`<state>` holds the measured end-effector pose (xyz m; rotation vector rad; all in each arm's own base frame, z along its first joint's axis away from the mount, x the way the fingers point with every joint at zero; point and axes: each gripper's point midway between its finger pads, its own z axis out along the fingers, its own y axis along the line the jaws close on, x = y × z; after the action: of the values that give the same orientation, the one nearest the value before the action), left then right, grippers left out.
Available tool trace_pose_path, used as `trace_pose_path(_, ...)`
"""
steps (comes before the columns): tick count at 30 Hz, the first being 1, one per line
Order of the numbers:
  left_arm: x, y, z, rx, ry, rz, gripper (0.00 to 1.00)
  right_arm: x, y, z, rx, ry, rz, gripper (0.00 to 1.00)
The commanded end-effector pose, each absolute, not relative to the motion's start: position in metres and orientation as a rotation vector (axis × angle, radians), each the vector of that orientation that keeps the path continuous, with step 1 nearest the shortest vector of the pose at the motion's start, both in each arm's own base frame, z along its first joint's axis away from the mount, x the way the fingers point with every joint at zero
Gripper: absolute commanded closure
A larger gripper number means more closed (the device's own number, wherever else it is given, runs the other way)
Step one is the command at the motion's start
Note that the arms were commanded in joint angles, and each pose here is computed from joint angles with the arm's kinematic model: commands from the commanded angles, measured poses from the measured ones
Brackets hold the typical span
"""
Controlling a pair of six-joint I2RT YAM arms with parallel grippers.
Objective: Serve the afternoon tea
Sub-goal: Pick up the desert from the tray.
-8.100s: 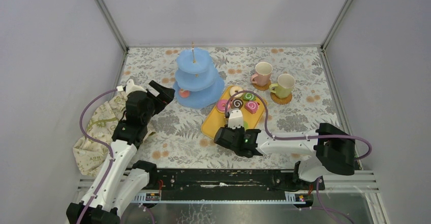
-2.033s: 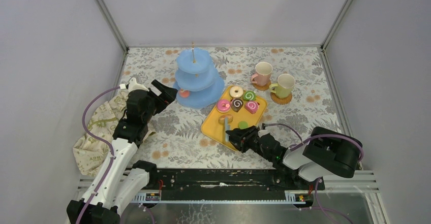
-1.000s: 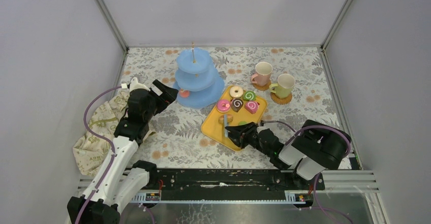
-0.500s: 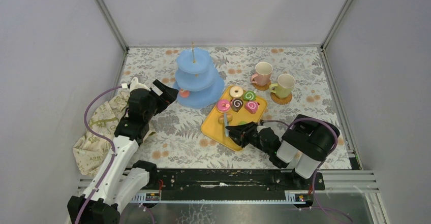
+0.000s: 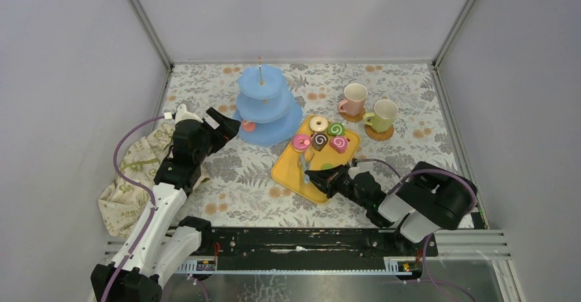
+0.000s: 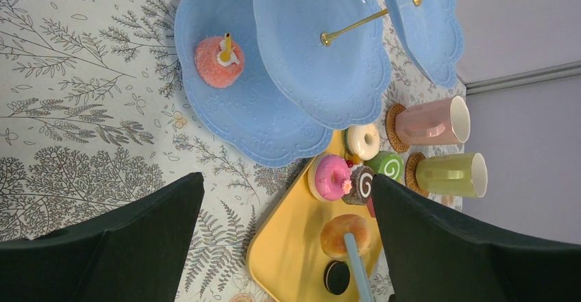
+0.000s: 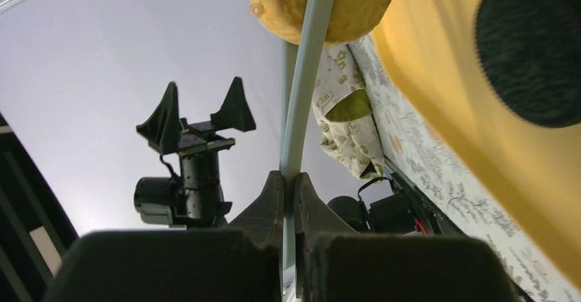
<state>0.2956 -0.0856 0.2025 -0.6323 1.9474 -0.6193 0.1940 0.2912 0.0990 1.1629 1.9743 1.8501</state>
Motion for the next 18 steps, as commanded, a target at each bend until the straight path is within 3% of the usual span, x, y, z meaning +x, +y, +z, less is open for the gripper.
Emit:
trace_pose_path(1, 0.302, -0.090, 0.224, -0.583, 1.879, -0.649, 0.00, 0.193, 0.287, 0.109, 1.069, 1.980, 1.813, 1.00)
trace_pose_path(18, 0.303, -0.087, 0.233, -0.579, 1.865, -0.629, 0.00, 0.192, 0.342, 0.161, 0.661, 1.975, 2.032, 1.00)
